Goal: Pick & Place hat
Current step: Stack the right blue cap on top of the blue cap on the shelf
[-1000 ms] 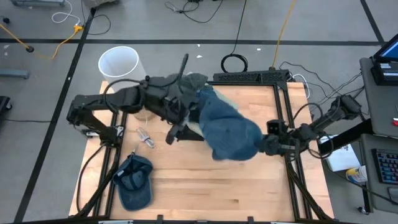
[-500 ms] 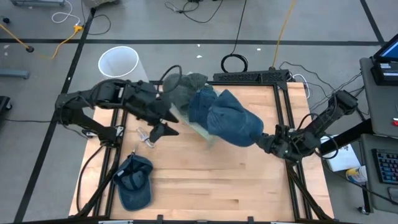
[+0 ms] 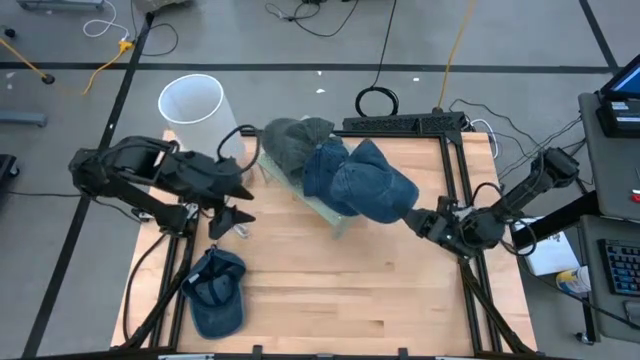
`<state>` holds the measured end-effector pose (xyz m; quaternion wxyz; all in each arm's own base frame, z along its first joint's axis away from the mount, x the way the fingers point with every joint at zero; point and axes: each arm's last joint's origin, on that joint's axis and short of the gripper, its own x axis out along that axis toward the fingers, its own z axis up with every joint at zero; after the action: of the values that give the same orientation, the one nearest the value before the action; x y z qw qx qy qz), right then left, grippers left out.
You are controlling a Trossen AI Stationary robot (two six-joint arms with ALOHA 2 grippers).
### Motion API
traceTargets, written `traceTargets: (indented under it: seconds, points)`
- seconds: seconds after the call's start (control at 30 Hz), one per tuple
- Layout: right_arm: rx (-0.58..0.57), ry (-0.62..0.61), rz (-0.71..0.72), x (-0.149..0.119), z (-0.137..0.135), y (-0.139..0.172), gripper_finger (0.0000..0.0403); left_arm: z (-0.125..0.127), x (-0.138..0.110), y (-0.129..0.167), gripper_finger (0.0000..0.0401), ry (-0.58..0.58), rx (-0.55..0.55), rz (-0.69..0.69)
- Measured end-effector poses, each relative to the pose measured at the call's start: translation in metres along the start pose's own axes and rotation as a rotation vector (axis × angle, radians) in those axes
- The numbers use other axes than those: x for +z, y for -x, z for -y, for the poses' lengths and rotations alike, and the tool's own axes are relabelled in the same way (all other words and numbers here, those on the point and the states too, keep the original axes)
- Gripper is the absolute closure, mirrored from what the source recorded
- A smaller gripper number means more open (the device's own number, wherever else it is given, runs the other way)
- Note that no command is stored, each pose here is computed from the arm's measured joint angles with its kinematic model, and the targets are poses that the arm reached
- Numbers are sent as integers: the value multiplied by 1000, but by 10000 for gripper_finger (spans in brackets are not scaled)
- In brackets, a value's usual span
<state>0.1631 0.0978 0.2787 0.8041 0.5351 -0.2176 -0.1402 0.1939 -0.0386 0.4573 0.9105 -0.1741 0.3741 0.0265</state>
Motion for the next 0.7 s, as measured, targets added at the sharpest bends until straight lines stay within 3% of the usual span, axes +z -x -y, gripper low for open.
traceTargets:
  seconds: [0.33, 0.53, 0.7]
  points:
    - [11, -40, 42, 14, 19, -40, 400, 8, -12, 16, 123, -12, -9, 20]
    - [9, -57, 8, 11, 29, -75, 400, 11, -15, 16, 119, -33, -19, 9]
    - [-45, -115, 9, 5, 45, -88, 400, 12, -15, 16, 124, -36, -20, 10]
